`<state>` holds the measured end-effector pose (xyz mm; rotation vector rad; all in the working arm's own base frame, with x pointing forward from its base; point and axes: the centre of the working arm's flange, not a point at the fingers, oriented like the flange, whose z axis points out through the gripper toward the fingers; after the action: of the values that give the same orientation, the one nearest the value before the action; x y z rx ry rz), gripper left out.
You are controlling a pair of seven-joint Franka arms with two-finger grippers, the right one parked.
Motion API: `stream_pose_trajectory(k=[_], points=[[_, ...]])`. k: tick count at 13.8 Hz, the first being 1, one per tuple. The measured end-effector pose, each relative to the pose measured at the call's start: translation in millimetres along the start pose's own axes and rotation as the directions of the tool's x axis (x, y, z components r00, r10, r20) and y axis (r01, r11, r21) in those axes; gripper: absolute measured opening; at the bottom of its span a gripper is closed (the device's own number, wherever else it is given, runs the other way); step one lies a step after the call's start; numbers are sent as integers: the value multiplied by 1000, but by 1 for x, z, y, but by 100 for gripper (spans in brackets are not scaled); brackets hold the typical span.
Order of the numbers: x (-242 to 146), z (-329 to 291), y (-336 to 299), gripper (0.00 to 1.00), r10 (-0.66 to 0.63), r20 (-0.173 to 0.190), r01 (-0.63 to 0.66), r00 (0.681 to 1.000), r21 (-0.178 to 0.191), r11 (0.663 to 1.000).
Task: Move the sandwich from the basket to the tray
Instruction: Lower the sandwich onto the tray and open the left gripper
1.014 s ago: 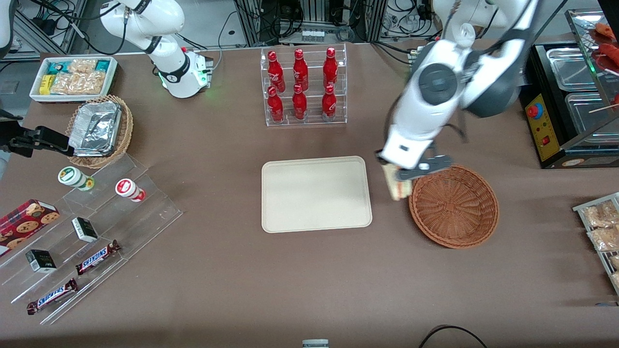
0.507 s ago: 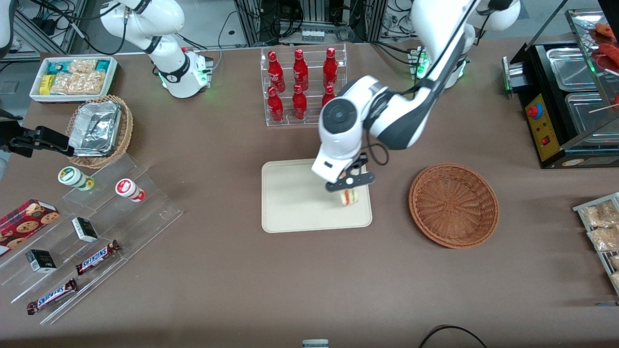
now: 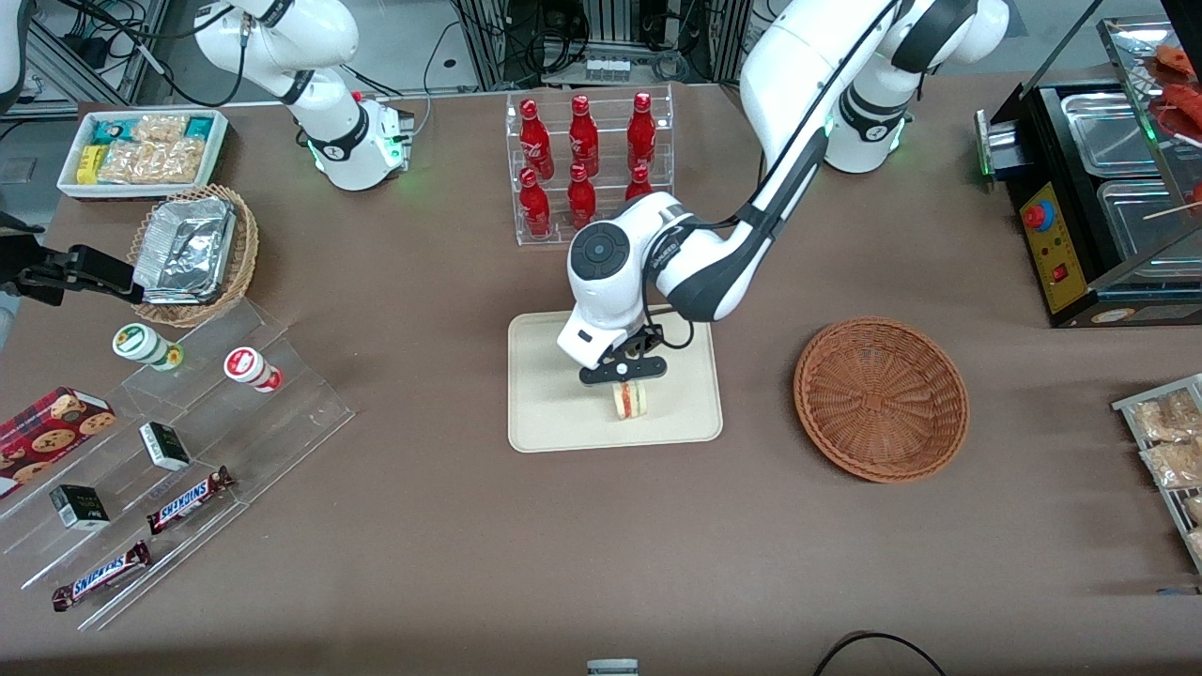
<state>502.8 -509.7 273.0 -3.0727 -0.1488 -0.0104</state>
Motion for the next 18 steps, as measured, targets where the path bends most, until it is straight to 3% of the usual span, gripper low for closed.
stream_pose_trajectory(k=[5, 9, 11, 14, 18], points=[[-13, 23, 15, 18, 28, -2, -28, 1000, -10, 1000], [-21, 39, 20, 18, 62, -14, -62, 998, 17, 998], [-21, 43, 20, 33, 65, -14, -64, 998, 21, 998], [-15, 31, 22, 64, 56, -32, -56, 998, 4, 998], [7, -40, 4, 100, -3, -58, 3, 998, 0, 1000]])
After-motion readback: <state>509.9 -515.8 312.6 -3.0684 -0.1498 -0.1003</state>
